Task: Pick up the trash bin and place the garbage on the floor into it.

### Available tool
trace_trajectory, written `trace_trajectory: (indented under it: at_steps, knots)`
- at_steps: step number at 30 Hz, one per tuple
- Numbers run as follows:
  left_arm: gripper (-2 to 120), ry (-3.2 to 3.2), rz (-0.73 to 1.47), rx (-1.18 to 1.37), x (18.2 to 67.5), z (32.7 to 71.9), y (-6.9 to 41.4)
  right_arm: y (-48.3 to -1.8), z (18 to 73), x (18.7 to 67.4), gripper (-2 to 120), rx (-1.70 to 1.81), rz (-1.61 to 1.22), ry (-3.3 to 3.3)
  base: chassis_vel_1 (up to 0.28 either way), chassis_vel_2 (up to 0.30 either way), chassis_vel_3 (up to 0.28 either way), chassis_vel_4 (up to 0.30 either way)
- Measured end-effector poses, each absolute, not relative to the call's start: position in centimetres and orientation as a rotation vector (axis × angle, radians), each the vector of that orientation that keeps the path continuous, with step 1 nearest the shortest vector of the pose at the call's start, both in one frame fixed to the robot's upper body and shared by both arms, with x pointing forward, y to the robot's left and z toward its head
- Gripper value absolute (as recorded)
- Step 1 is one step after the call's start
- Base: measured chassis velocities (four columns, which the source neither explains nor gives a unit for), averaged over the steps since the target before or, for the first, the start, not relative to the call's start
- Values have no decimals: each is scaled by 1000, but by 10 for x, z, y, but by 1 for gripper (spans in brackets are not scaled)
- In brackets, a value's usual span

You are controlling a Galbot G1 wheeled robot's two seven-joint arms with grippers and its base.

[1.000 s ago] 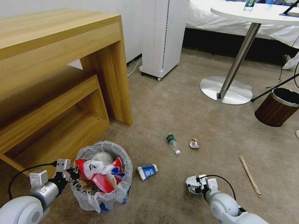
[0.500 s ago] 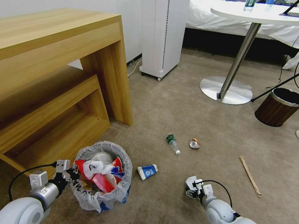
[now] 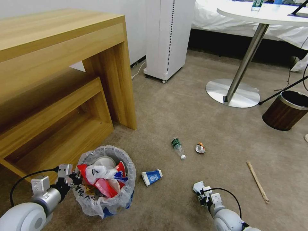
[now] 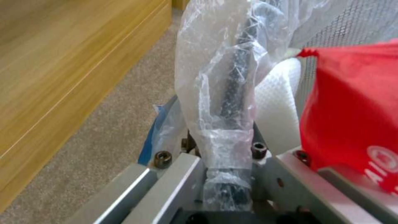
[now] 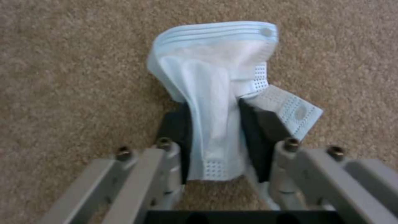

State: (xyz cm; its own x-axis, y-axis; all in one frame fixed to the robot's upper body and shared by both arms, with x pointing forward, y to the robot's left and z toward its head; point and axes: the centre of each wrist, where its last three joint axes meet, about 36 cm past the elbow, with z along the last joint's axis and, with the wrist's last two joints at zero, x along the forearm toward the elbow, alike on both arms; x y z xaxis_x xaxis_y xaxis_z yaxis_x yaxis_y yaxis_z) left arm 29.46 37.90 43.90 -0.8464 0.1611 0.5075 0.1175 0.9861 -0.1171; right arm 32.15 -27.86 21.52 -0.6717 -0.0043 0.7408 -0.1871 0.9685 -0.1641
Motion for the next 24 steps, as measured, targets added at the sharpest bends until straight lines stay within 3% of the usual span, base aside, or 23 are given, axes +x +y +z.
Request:
trace_trajectory:
  at_steps: [6, 15, 24]
  knots:
    - [1, -2589, 110, -194, 295, 438, 380, -283, 217, 320, 0, 158, 266, -2343, 0, 0, 0, 0]
    - [1, -2592, 109, -196, 296, 440, 380, -275, 272, 339, 0, 450, 44, -2712, 0, 0, 0, 0]
    - [1, -2584, 112, -201, 294, 447, 375, -229, 380, 389, 0, 1145, -205, -2969, 0, 0, 0, 0]
